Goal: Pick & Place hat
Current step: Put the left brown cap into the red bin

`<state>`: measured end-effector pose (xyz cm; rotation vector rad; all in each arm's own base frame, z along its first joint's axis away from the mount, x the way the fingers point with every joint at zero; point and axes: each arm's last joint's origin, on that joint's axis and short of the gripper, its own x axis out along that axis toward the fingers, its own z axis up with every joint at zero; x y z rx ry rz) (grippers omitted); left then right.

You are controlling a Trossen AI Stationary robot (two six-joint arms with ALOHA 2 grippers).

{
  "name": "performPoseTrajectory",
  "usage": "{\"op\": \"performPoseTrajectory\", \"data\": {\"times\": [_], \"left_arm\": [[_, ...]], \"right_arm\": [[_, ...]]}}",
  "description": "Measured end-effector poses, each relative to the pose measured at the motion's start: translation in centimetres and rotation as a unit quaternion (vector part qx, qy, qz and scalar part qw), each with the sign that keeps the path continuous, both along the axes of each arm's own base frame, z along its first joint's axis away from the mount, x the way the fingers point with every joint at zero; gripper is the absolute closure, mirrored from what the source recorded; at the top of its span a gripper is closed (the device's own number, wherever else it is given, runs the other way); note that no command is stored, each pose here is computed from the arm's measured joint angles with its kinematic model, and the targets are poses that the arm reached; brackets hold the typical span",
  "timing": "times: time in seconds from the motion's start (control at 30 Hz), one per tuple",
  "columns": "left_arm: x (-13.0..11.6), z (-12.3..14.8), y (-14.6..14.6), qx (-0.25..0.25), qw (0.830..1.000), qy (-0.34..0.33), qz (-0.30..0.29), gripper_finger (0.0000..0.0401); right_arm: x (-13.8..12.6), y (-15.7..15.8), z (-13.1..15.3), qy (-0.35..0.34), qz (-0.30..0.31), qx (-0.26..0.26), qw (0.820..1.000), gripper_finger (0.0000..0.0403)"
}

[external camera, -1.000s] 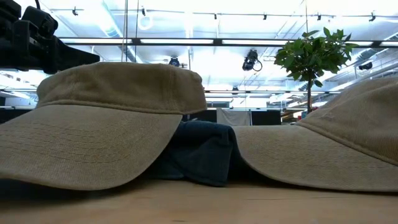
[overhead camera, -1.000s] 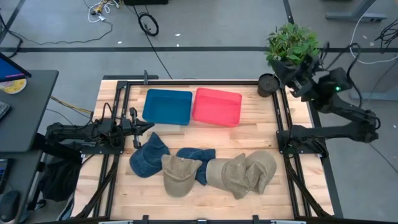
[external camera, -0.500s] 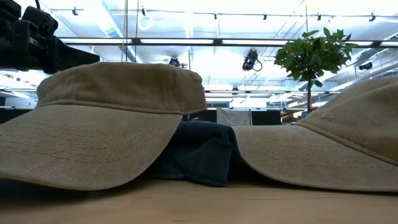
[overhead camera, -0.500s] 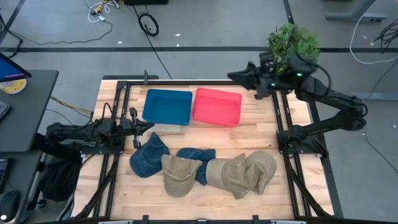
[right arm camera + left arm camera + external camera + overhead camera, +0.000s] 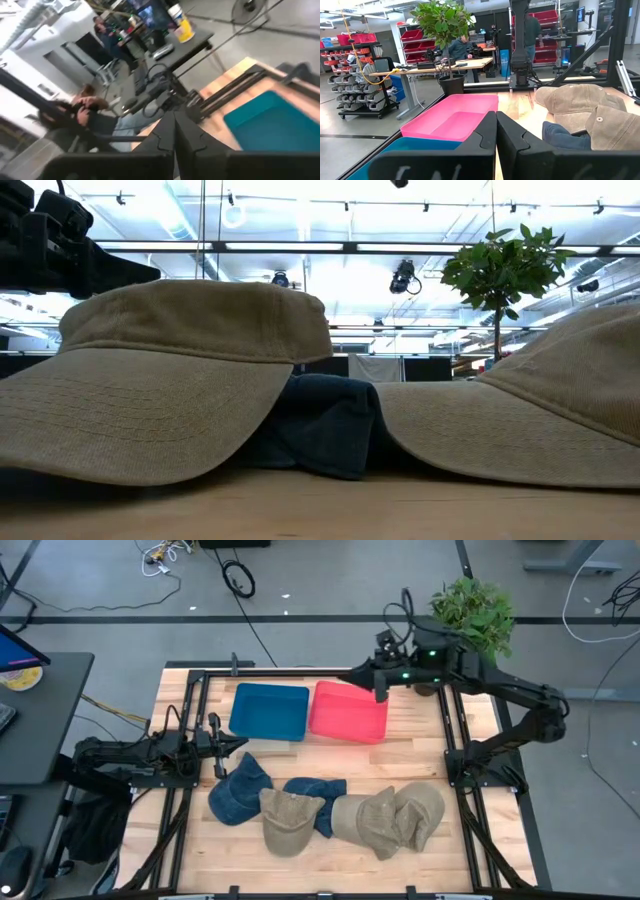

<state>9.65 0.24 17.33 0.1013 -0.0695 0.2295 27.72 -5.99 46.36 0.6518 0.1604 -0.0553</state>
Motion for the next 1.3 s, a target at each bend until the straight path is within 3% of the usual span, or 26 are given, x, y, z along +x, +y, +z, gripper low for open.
{"op": "performPoseTrajectory", "data": {"times": [0.17, 0.43, 0.57, 0.73, 1.0, 1.3], "left_arm": [[0.0, 0.0, 0.0, 0.0, 1.0, 0.0, 0.0, 0.0398], [0.0, 0.0, 0.0, 0.0, 1.0, 0.0, 0.0, 0.0398], [0.0, 0.0, 0.0, 0.0, 1.0, 0.0, 0.0, 0.0398], [0.0, 0.0, 0.0, 0.0, 1.0, 0.0, 0.0, 0.0398], [0.0, 0.0, 0.0, 0.0, 1.0, 0.0, 0.0, 0.0398], [0.0, 0.0, 0.0, 0.0, 1.0, 0.001, 0.0, 0.0398]], "right_arm": [[1.6, -0.6, -1.4, 0.025, 0.005, -0.002, 1.0, 0.0394], [4.6, -1.4, -4.3, 0.072, 0.073, 0.044, 0.994, 0.0382], [6.3, -1.5, -6.1, 0.095, 0.127, 0.075, 0.984, 0.0342], [8.6, -0.6, -8.7, 0.129, 0.189, 0.109, 0.967, 0.0265], [11.7, 0.4, -11.9, 0.143, 0.233, 0.121, 0.954, 0.0152], [15.5, 3.3, -17.3, 0.19, 0.236, 0.111, 0.947, 0.0122]]}}
